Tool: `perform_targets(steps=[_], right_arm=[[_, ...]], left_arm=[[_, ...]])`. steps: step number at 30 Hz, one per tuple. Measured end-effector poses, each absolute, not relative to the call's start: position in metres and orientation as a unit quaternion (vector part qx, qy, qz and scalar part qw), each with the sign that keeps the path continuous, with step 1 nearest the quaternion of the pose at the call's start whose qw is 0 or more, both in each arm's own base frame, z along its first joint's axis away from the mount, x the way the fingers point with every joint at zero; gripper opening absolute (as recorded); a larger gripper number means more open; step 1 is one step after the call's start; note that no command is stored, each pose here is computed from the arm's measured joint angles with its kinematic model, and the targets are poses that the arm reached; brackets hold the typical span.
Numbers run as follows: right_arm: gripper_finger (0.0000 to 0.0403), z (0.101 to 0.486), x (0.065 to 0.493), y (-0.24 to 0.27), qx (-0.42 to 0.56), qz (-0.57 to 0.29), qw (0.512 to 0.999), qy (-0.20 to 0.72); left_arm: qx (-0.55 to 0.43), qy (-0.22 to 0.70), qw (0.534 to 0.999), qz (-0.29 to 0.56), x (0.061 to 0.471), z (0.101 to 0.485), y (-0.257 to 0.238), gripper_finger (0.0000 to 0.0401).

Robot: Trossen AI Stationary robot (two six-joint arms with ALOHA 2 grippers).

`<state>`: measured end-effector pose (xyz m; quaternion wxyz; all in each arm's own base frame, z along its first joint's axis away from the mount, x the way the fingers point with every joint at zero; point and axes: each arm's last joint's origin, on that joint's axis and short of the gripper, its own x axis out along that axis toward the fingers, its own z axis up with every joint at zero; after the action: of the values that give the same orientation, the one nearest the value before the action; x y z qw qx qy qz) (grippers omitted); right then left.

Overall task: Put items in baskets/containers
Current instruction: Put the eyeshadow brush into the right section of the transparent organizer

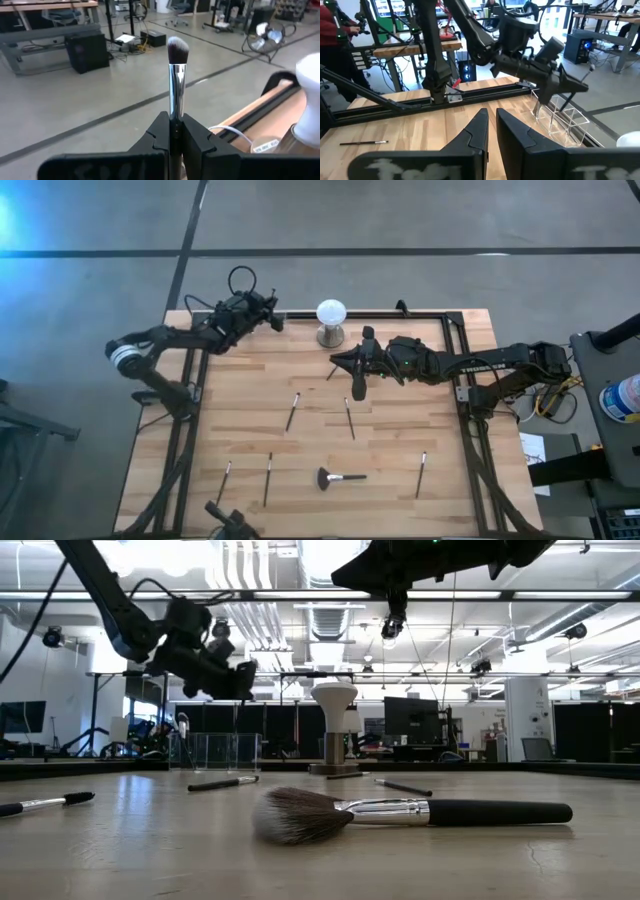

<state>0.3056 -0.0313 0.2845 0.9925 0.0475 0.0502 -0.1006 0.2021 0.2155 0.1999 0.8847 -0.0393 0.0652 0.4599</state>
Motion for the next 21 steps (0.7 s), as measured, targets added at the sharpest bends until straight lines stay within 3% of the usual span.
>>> perform_targets(steps=[16, 21], right_arm=[[0.0034, 0.285, 0.306, -0.031, 0.047, -0.101, 0.993, 0.050], [0.0034, 0.285, 0.306, -0.031, 0.047, -0.101, 0.993, 0.050]], left_arm=[[-0.059, 0.132, 0.884, 0.444, 0.218, 0.164, 0.238, 0.0019], [-0.069, 0.151, 0.880, 0.444, 0.217, 0.155, 0.238, 0.0065]])
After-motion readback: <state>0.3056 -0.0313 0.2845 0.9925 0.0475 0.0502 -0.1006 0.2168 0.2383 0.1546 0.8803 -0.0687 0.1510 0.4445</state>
